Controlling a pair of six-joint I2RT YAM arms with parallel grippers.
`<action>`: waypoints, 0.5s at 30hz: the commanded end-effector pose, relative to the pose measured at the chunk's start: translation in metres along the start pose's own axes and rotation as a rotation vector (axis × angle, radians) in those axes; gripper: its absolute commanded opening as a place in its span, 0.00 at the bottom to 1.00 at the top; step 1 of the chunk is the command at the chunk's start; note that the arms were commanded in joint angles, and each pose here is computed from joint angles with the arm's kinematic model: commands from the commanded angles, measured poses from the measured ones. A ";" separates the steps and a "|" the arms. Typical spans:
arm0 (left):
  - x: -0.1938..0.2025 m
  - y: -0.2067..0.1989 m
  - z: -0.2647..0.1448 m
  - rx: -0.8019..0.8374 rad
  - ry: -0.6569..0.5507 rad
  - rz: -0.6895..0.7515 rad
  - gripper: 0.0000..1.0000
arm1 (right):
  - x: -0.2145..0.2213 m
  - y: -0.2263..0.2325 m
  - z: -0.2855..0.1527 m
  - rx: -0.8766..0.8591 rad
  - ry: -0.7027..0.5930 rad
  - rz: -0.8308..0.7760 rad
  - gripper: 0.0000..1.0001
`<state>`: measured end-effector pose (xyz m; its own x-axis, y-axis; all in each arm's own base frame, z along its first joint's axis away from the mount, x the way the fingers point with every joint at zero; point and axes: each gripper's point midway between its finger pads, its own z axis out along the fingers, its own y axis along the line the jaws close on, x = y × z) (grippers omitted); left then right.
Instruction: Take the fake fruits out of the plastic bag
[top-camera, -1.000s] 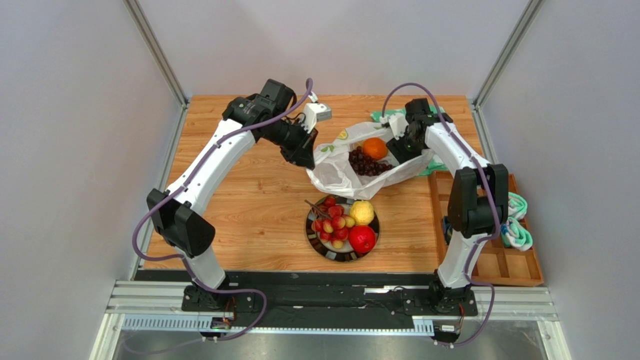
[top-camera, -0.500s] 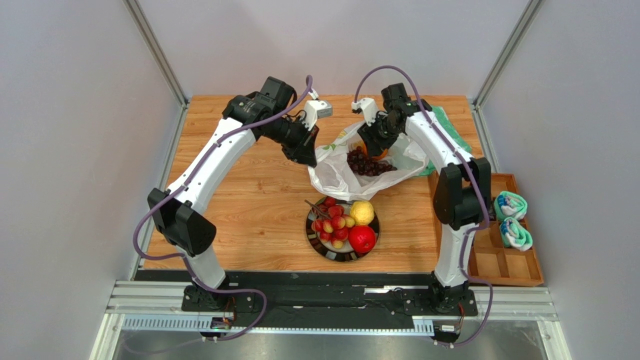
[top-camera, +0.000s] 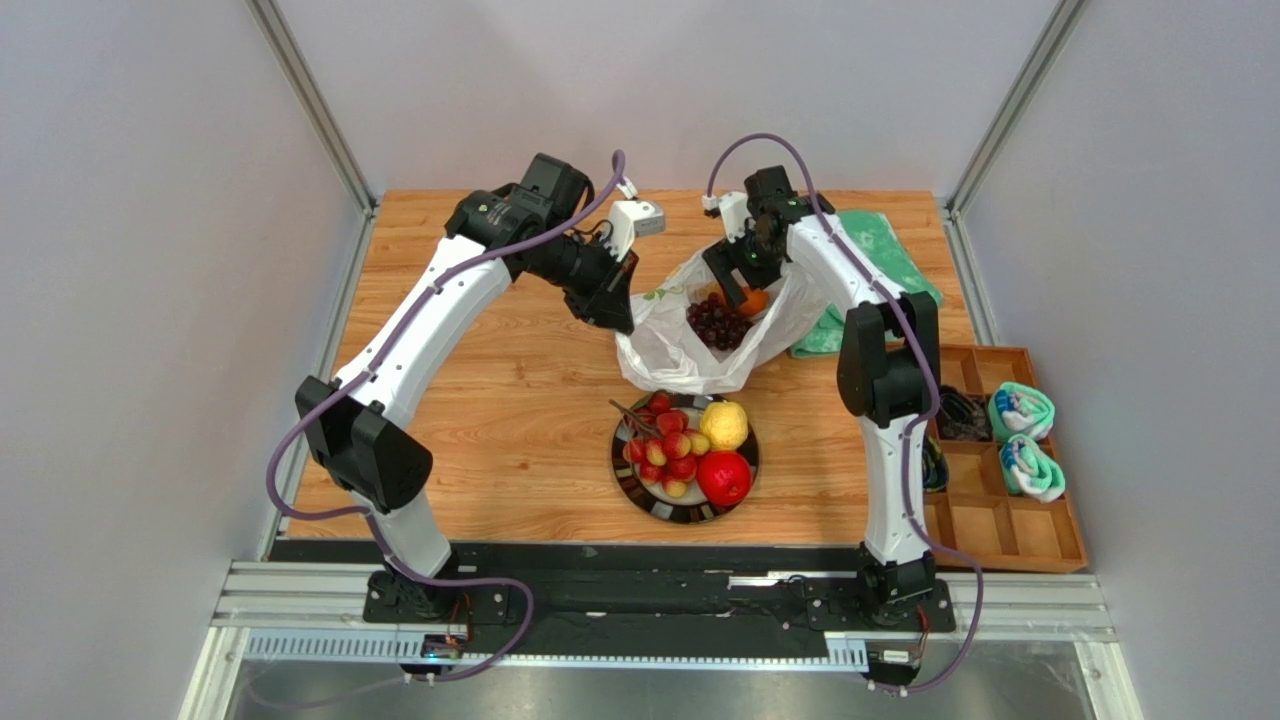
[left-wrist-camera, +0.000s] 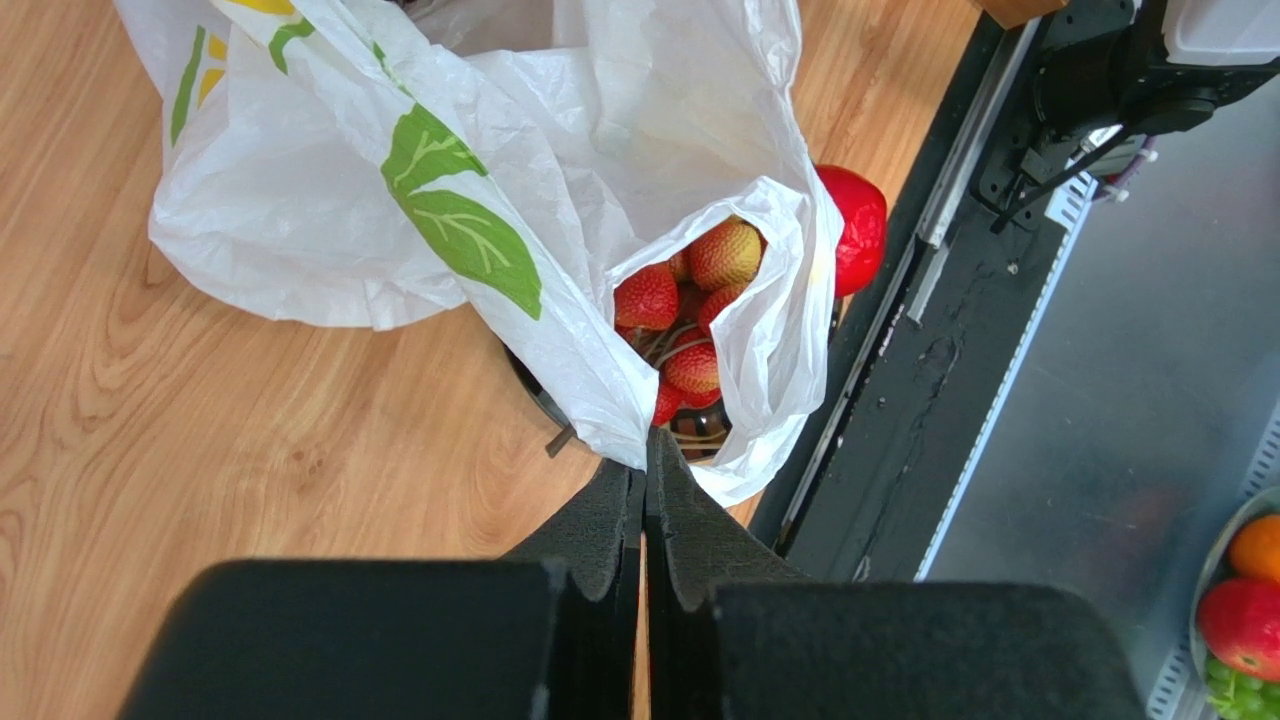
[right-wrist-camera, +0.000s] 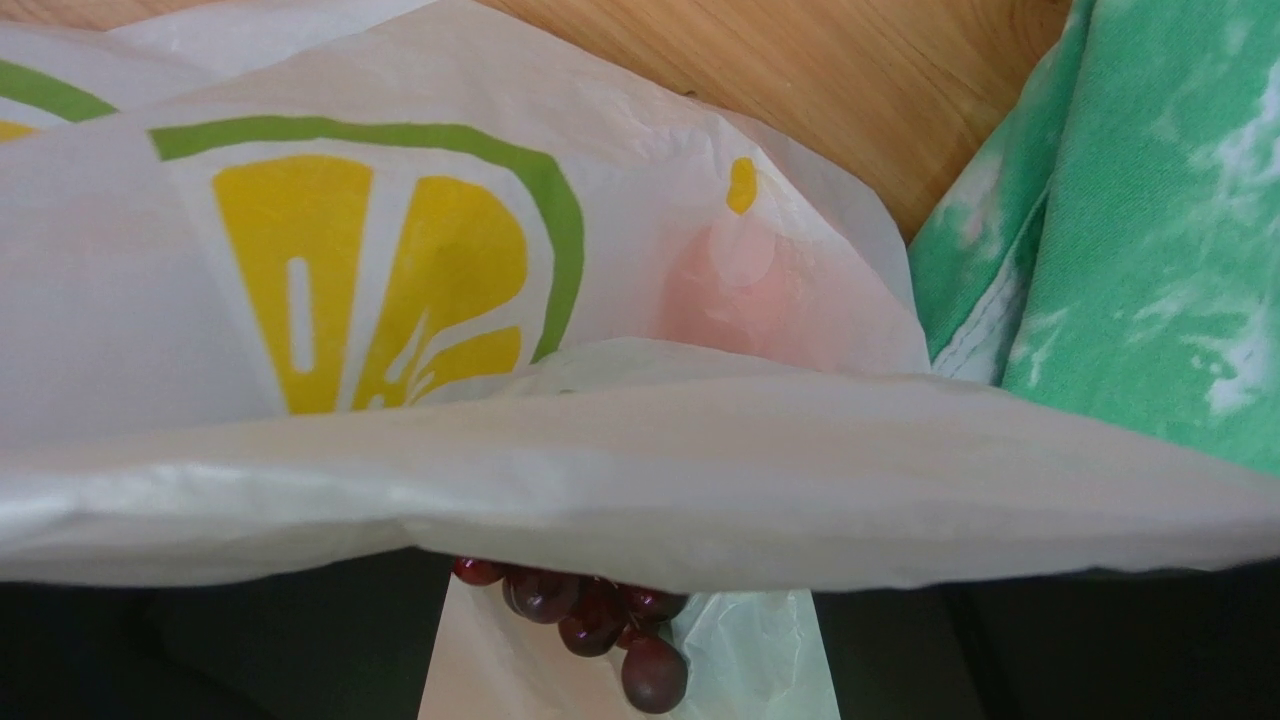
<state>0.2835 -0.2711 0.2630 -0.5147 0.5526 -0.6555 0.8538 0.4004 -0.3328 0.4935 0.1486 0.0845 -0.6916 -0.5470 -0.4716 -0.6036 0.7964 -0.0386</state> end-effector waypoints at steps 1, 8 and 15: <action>-0.006 -0.009 -0.005 0.016 -0.025 0.024 0.00 | -0.025 -0.023 -0.018 0.114 -0.074 0.034 0.81; -0.015 -0.011 -0.007 0.019 -0.053 0.025 0.00 | -0.020 0.035 -0.063 -0.132 -0.169 -0.112 0.71; -0.066 -0.018 -0.028 0.006 -0.181 0.073 0.00 | -0.011 0.068 -0.057 -0.274 -0.159 -0.171 0.57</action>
<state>0.2929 -0.2789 0.2836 -0.5054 0.5172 -0.6907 0.8559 0.4023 -0.3250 0.4414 0.1705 0.1179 -0.5894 -0.6009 -0.5398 -0.7398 0.6700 0.0619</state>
